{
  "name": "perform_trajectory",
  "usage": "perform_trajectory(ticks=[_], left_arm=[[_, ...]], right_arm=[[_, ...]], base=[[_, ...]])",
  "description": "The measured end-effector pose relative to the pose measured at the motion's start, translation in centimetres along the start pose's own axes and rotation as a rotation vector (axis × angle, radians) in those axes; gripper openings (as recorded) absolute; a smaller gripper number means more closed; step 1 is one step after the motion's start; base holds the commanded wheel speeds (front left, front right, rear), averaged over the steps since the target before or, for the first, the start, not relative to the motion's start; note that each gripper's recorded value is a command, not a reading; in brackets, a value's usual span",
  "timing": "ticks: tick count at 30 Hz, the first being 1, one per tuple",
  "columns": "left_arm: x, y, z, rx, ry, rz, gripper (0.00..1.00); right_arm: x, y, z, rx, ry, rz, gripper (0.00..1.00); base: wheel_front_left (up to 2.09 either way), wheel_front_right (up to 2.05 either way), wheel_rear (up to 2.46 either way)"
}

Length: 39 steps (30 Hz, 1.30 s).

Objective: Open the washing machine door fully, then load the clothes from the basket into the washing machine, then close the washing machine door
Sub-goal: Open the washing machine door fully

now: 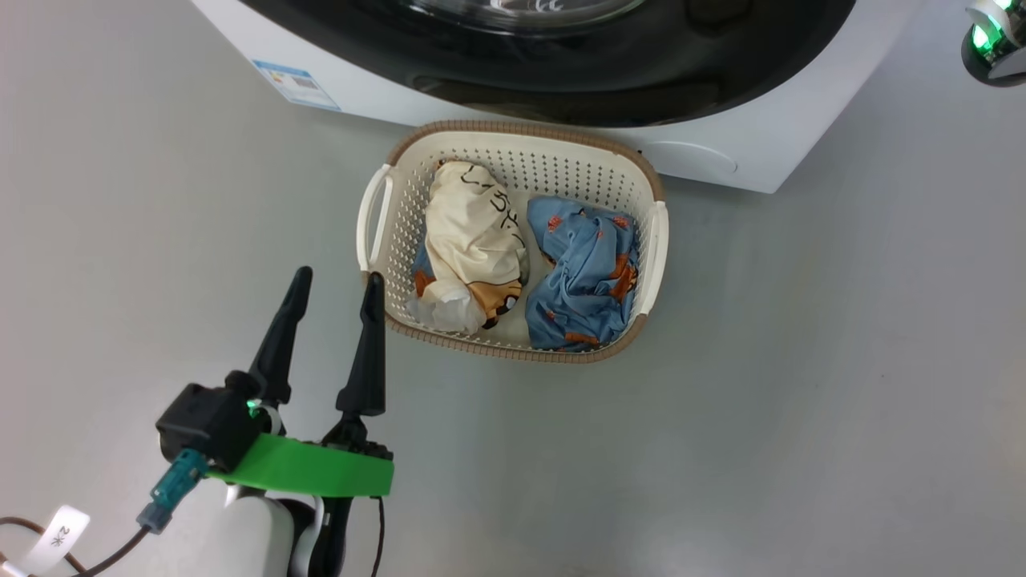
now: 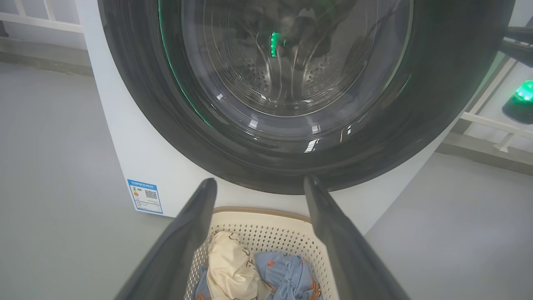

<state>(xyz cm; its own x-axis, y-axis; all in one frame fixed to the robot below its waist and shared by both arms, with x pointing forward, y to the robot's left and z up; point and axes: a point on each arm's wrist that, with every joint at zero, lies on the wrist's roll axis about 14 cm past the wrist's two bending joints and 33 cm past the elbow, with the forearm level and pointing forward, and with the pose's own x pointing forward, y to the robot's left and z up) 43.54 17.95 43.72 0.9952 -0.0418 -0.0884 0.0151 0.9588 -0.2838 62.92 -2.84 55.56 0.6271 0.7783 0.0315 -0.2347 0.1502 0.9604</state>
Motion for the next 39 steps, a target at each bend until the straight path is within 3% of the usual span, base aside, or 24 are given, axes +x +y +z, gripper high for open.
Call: perform_trajectory(ticks=[6, 25, 39], left_arm=[[0.2, 0.7, -0.3, 0.002, 0.004, 0.018, 1.0], [-0.1, 0.3, 2.0, -0.008, -0.058, 0.011, 1.0], [-1.6, -0.7, 4.3, -0.015, -0.118, -0.01, 1.0]], right_arm=[[0.9, -1.5, -0.5, -0.013, 0.03, -0.03, 0.0], [1.5, 0.1, -3.5, -0.071, 0.173, -0.031, 0.0], [-0.3, 2.3, -9.7, -0.087, 0.328, -0.017, 0.0]], base=[[0.0, 0.0, 0.0], [0.0, 0.0, 0.0], [0.0, 0.0, 0.0]])
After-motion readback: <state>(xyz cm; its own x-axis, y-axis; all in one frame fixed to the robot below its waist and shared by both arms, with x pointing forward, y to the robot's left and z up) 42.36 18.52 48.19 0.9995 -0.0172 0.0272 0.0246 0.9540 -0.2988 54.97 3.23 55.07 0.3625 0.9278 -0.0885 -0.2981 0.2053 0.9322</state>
